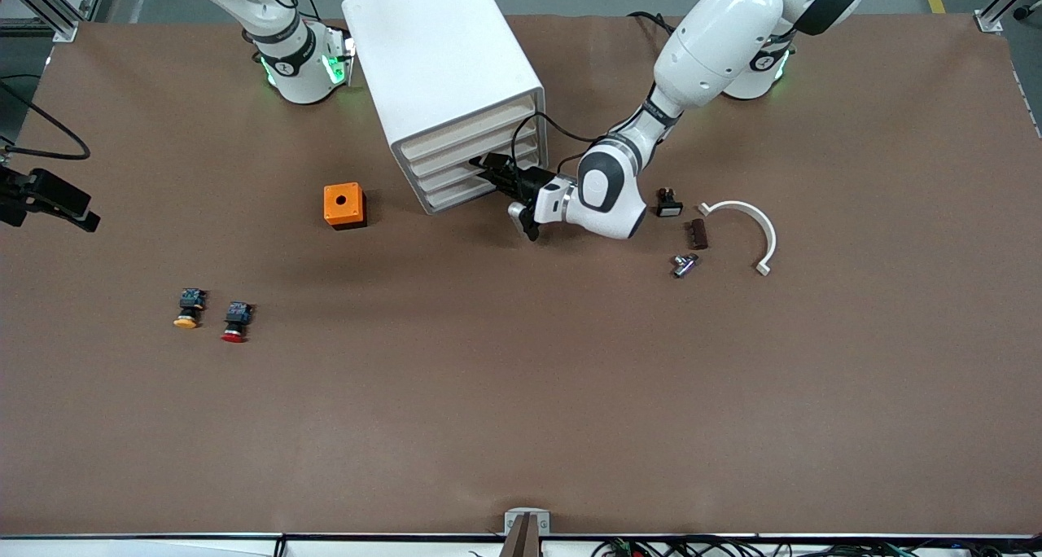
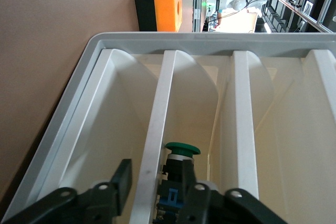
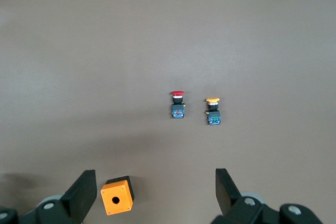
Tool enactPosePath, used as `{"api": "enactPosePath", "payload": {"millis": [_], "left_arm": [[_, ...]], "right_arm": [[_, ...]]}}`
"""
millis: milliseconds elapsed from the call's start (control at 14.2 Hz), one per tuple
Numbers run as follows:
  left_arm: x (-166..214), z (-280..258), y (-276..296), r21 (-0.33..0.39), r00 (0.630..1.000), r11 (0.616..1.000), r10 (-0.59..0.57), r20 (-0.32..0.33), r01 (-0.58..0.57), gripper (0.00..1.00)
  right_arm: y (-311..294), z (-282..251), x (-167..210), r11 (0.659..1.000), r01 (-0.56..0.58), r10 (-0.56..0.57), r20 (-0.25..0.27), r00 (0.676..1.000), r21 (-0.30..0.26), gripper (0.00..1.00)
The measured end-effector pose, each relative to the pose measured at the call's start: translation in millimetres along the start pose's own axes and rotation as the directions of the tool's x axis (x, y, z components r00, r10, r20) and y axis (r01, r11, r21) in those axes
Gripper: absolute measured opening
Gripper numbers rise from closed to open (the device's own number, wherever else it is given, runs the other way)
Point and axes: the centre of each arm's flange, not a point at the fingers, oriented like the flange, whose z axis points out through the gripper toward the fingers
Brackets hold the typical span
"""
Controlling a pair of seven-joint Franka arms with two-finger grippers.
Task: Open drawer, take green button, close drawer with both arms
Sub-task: 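Pull the drawer open with the left gripper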
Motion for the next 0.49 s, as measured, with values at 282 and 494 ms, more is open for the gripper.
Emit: {"api": "enactPosePath", "payload": {"millis": [282, 494], "left_arm": [[-1.7, 0.3, -6.5, 0.004, 1.000, 1.000, -0.003, -0.001, 0.003, 0.22], [-1.8, 1.1, -7.3, -0.002, 1.000, 1.000, 0.006, -0.001, -0.006, 0.17]], "right_arm": [[0.0, 0.0, 0.0, 1.000, 0.000, 0.000, 0.000, 1.000, 0.000, 1.00], [0.0, -0.1, 0.1, 1.000, 0.000, 0.000, -0.001, 1.000, 0.000, 1.00]]}}
